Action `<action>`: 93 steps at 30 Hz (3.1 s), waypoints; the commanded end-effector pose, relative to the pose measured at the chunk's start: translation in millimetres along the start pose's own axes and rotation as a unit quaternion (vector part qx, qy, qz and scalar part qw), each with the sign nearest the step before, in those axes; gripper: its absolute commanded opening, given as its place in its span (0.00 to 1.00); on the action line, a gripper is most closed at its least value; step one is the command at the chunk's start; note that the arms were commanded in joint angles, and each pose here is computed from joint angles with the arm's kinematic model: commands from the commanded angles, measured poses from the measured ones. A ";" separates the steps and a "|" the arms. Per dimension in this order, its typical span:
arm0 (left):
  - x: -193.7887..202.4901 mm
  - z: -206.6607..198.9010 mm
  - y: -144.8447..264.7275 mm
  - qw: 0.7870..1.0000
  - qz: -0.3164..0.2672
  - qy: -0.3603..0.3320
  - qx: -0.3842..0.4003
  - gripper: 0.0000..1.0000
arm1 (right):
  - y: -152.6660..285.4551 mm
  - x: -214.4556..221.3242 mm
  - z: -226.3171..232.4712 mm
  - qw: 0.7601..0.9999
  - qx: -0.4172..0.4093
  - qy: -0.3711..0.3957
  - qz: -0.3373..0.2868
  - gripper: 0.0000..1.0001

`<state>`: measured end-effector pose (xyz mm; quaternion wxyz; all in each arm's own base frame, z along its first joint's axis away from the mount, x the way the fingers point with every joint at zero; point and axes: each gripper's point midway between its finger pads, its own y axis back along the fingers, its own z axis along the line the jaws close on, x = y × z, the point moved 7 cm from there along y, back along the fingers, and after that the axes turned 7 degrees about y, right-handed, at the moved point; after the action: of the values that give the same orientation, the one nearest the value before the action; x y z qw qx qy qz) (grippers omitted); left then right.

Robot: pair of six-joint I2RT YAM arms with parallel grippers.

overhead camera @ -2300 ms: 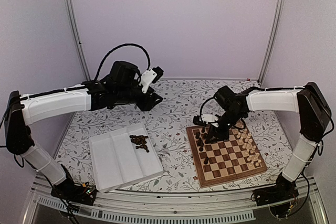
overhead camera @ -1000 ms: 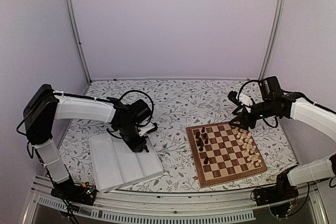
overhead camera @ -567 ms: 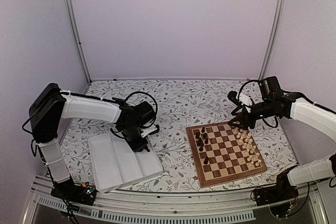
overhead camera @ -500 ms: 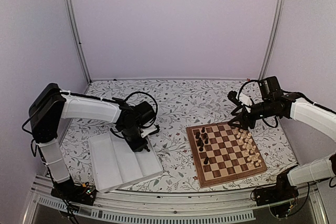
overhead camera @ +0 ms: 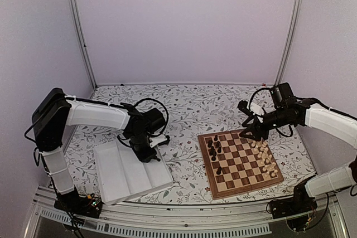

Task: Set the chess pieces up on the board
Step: Pick up the chess piece from the storage box, then place the chess piece on the chessboard.

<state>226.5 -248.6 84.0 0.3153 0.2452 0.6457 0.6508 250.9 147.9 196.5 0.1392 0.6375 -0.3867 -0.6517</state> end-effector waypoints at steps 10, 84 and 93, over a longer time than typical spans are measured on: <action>-1.6 -15.8 77.3 0.990 -0.108 0.016 0.091 0.00 | -33.5 -88.0 56.0 0.984 -0.115 0.130 -0.049 0.50; 5.2 -77.8 207.6 0.748 -0.642 -0.122 0.117 0.43 | -53.7 -172.9 95.8 0.961 -0.209 0.138 -0.113 0.04; -25.2 -93.1 208.2 0.723 -0.663 -0.145 0.131 0.45 | -40.6 -175.2 91.5 0.948 -0.266 0.101 -0.146 0.05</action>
<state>150.5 -310.1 268.1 0.6979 -0.0791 0.6903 0.1736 216.8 323.7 264.1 0.2433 0.6998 -0.1397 -0.6570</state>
